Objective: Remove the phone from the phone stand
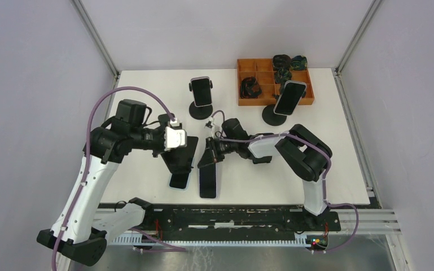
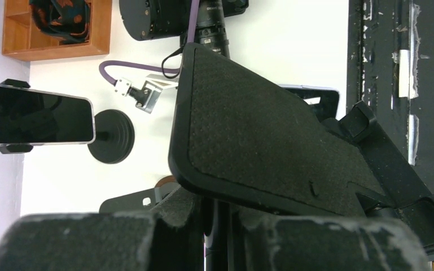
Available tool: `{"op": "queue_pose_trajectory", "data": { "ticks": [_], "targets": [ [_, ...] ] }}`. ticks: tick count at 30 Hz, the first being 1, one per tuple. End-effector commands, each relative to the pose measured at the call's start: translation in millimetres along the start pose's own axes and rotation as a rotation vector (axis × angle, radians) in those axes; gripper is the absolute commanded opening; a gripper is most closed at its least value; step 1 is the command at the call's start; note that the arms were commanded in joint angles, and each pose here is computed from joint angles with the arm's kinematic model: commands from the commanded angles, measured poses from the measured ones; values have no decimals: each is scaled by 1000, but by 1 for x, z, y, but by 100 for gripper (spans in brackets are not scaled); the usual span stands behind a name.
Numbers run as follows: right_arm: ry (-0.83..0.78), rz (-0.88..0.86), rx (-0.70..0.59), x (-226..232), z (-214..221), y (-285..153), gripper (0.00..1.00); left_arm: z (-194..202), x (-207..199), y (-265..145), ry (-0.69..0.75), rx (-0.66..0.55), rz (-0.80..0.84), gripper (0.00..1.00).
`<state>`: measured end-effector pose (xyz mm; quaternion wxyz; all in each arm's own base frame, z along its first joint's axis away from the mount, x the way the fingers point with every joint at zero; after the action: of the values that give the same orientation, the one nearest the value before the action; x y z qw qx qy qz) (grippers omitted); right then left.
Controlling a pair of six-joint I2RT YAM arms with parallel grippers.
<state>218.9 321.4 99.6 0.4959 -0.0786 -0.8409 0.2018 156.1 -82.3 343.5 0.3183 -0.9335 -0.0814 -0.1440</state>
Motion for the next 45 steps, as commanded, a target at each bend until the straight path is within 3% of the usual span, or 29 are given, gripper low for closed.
{"op": "queue_pose_trajectory", "data": {
  "ticks": [1, 9, 10, 14, 18, 22, 29, 33, 40, 45],
  "targets": [
    [-93, -60, -153, 11, -32, 13, 0, -1, -5, 1, 37, -36, 43, 2],
    [-95, -9, -215, 5, -43, 18, 2, 0, -9, 1, 37, -41, 56, 2],
    [-105, 20, -216, 4, -45, 18, 8, -1, -9, 0, 38, -41, 57, 2],
    [-140, 169, -228, 0, -47, 8, 51, 0, -10, 0, 45, -40, 62, 2],
    [-202, 320, -271, 6, -56, -8, 78, 2, -11, 1, 37, -38, 66, 2],
    [-279, 349, -322, 28, -71, -25, 98, 2, -12, 3, 27, -48, 80, 2],
    [-419, 280, -401, 82, -83, -66, 98, 1, -13, 2, 59, -57, 75, 2],
    [-478, 115, -426, 114, -67, -93, 98, 2, -15, 1, 87, -60, 72, 2],
    [-549, -273, -460, 154, -19, -126, 85, -1, -14, 1, 112, -91, 60, 2],
    [-594, -455, -470, 187, -5, -122, 80, -3, -14, 4, 107, -131, 62, 2]
  ]
}}
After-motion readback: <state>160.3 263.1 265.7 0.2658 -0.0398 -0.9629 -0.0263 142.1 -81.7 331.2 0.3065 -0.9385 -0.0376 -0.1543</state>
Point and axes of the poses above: each gripper's point midway between its finger pads, its own y axis out along the fingers, its own x axis along the line the jaws close on, z = x × y, the point moved 10 cm from there along -y, back along the fingers, and after that the axes turned 2 degrees about -y, right-handed, at the moved point
